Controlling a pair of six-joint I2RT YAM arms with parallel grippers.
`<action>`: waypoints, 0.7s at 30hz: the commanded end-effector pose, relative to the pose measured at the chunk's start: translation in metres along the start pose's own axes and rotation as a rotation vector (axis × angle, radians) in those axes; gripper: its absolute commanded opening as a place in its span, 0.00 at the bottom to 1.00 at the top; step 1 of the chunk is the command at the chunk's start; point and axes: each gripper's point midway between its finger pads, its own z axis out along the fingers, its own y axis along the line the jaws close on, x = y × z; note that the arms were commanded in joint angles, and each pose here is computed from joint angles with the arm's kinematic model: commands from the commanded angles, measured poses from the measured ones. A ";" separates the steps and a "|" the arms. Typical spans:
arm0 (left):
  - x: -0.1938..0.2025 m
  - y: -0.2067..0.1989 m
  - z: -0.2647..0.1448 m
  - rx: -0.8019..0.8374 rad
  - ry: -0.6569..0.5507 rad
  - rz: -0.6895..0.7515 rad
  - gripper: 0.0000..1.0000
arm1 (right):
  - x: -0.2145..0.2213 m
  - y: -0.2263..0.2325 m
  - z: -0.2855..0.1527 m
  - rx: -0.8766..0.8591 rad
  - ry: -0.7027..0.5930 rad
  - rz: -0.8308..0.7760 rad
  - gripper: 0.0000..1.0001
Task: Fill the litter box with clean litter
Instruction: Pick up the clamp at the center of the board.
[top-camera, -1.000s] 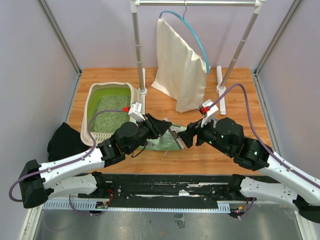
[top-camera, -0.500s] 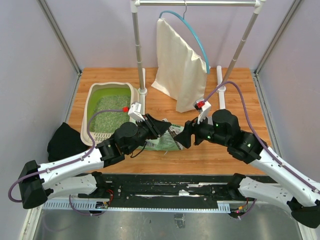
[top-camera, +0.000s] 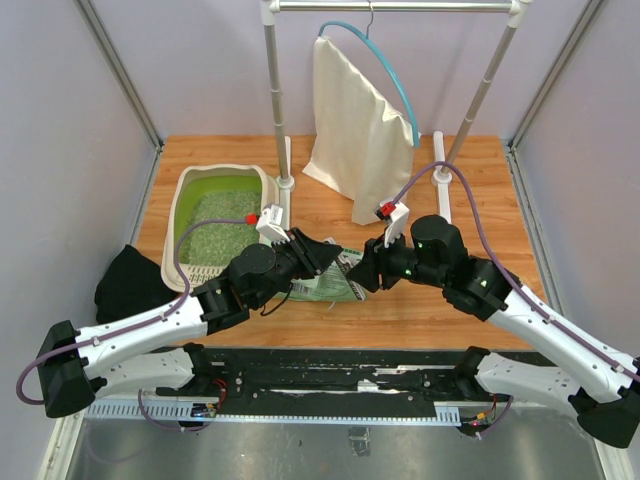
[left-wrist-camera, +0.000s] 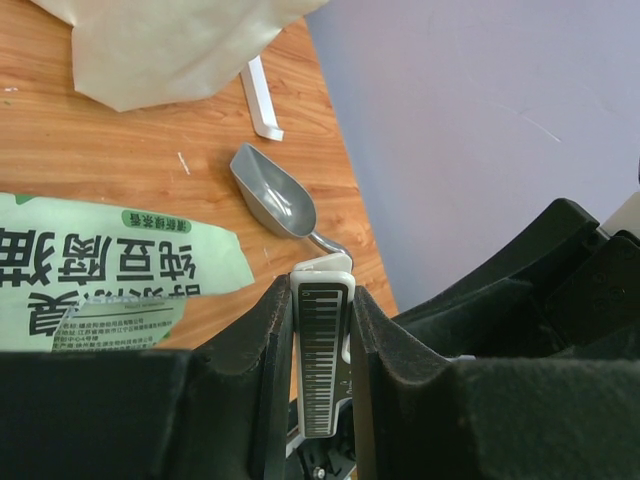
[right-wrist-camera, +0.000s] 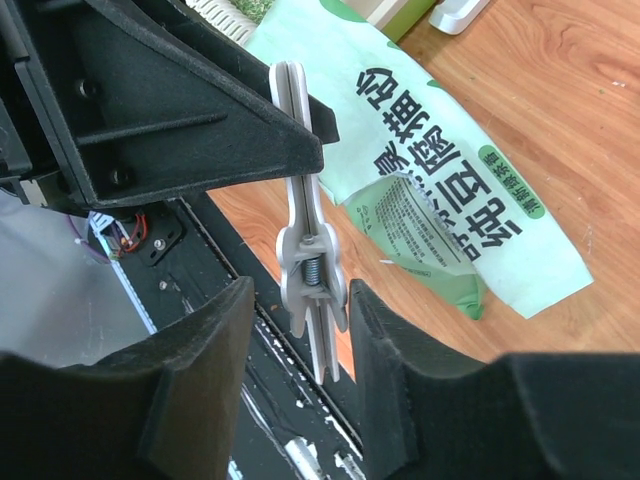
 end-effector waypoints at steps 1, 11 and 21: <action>-0.012 -0.018 0.000 0.033 -0.034 -0.007 0.00 | -0.007 0.002 0.000 -0.015 -0.025 -0.018 0.42; -0.012 -0.018 0.002 0.029 -0.031 -0.008 0.00 | -0.004 0.000 0.003 -0.011 -0.012 -0.028 0.45; -0.009 -0.010 0.000 0.001 -0.020 0.041 0.69 | -0.012 -0.016 -0.008 0.077 -0.070 -0.071 0.01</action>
